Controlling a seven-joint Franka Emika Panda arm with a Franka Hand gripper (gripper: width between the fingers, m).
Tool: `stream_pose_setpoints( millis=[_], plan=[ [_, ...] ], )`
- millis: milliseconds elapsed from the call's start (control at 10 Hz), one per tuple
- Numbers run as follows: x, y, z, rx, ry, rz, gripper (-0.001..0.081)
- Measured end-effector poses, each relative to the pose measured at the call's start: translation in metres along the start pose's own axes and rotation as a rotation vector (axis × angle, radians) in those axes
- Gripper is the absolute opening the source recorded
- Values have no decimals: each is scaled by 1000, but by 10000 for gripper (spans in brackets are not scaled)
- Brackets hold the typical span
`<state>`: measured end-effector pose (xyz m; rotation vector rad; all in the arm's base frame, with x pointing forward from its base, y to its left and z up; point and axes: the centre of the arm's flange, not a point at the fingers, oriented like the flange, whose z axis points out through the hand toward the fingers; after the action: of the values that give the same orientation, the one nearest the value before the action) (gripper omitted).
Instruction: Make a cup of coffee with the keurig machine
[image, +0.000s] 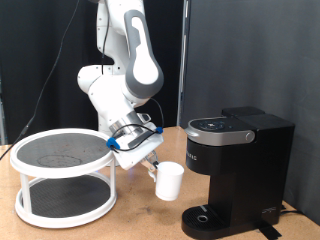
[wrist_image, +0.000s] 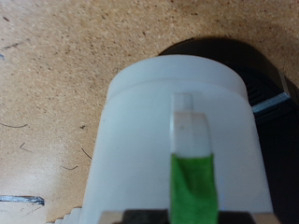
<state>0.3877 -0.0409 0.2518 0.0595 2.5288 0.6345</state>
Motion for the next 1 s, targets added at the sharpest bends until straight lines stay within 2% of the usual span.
stream_pose_setpoints(
  millis=[500, 1000],
  plan=[
    [-4, 15, 33, 32, -33, 18, 7],
    [-4, 28, 61, 5, -40, 0, 7]
  ],
)
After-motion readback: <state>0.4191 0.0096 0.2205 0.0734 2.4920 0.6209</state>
